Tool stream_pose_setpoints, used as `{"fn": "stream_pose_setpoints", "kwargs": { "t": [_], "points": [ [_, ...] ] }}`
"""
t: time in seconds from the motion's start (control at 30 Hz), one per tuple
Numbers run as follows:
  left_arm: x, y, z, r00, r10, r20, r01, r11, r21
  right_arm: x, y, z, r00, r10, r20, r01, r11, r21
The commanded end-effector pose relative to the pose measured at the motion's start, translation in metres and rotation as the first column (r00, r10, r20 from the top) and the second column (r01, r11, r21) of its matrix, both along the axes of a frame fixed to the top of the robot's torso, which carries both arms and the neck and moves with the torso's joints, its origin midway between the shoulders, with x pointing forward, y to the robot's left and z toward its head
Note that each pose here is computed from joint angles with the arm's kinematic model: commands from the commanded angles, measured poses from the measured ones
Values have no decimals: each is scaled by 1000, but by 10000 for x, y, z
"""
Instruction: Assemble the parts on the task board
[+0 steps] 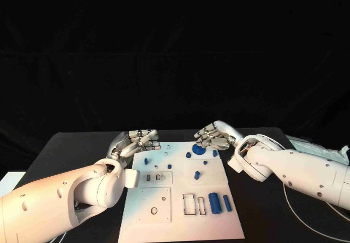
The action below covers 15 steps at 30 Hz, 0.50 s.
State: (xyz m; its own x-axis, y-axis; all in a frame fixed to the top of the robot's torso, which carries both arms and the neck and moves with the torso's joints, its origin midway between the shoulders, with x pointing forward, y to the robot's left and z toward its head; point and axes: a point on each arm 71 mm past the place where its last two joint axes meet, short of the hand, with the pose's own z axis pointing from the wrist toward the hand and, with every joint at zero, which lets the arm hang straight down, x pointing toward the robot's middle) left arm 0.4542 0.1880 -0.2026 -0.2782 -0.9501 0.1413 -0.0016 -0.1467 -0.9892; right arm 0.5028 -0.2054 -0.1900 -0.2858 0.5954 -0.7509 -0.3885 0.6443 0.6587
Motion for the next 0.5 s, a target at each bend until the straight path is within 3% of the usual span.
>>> {"fn": "stream_pose_setpoints", "kwargs": {
  "t": [0.03,0.27,0.5],
  "points": [
    [-69,-87,71,997,-76,5,76,995,-65,0,74,-37,998,46,31,-34,952,-305],
    [-172,-150,159,994,-107,-17,104,987,-119,19,180,26,993,82,87,-30,877,-479],
    [-221,-179,233,992,-122,-22,118,983,-143,44,279,89,986,103,127,-12,819,-573]
  ]
}}
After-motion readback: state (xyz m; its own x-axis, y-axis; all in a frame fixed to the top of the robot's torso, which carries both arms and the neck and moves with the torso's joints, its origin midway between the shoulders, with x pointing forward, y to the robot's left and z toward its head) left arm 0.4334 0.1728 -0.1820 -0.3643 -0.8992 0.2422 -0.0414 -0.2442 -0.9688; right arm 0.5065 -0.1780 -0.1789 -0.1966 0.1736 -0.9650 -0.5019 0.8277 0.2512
